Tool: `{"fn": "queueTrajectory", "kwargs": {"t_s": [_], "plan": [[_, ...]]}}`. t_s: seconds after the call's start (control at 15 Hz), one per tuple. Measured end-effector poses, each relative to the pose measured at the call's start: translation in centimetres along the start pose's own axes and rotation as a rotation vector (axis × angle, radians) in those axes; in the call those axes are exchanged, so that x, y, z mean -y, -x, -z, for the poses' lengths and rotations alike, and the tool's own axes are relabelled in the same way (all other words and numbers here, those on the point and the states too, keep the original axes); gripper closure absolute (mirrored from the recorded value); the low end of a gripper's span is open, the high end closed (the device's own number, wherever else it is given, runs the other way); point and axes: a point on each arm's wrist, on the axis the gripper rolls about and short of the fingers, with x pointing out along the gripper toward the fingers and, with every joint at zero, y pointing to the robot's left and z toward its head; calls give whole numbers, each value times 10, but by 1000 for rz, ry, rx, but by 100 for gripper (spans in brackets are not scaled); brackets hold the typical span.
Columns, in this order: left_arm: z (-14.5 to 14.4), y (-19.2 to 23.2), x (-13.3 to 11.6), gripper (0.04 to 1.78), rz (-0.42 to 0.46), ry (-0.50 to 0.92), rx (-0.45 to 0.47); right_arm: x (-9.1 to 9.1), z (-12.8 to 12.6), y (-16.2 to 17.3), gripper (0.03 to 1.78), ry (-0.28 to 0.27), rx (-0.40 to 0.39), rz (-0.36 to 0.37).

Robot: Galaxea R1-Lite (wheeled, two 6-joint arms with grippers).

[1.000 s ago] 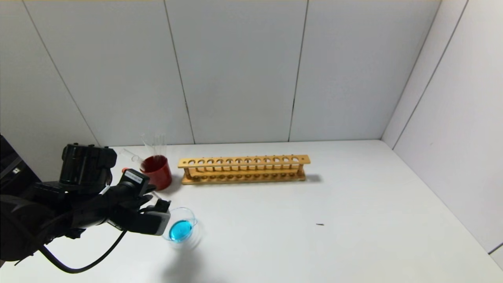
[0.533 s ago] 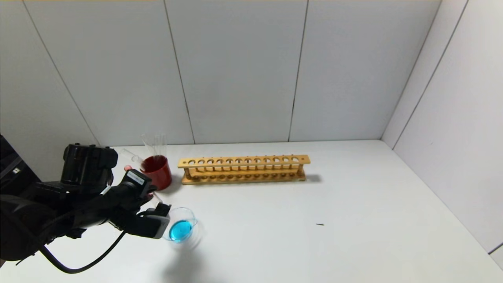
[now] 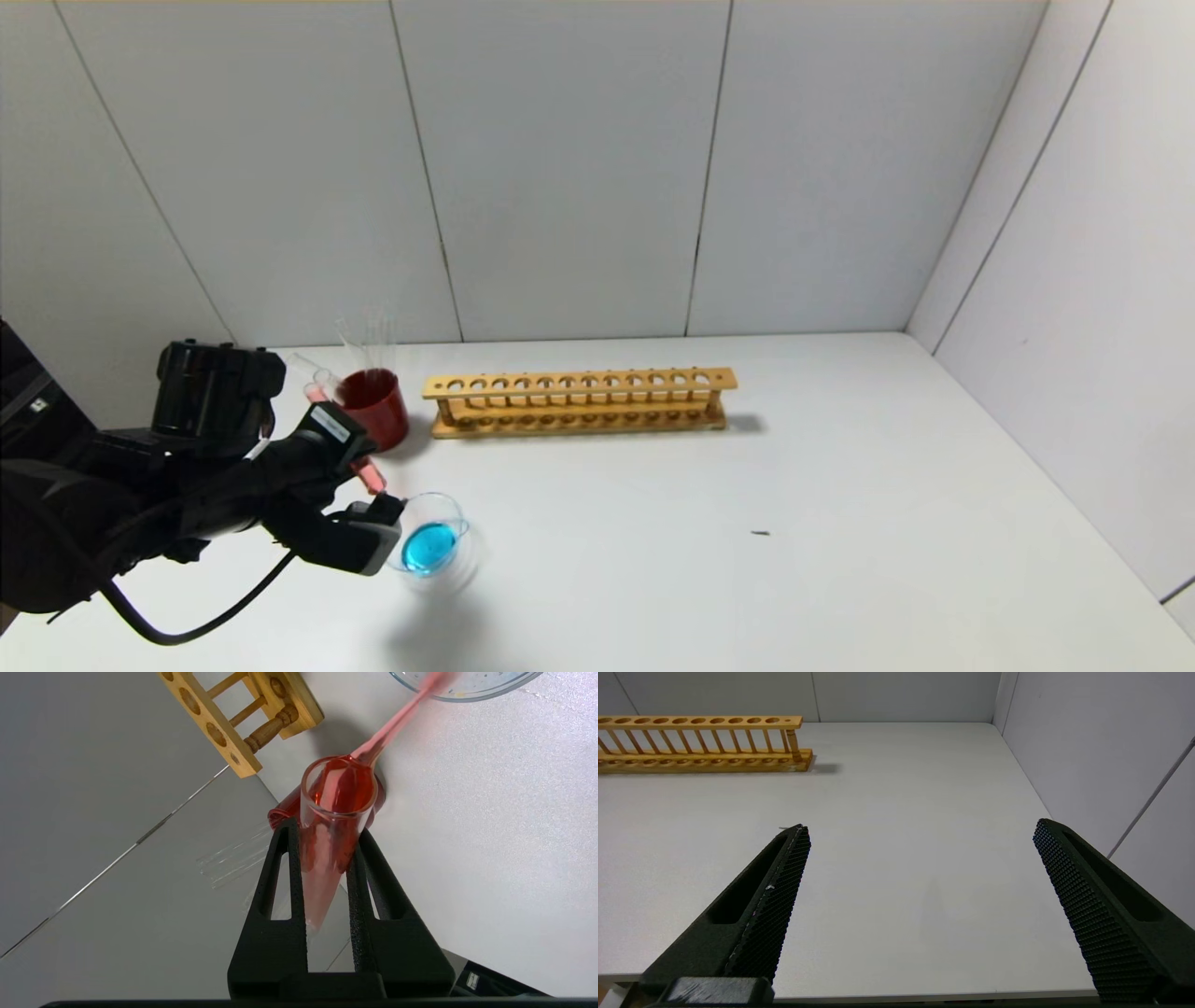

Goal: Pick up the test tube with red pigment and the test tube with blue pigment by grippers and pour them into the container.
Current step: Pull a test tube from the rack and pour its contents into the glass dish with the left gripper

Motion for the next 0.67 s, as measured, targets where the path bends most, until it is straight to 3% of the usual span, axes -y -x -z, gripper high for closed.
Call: {"fn": "queueTrajectory", "kwargs": {"t_s": [0.67], "plan": [[-1,-14,1,151,30,-46,-1,0,0,0,6,0,0,1]]}}
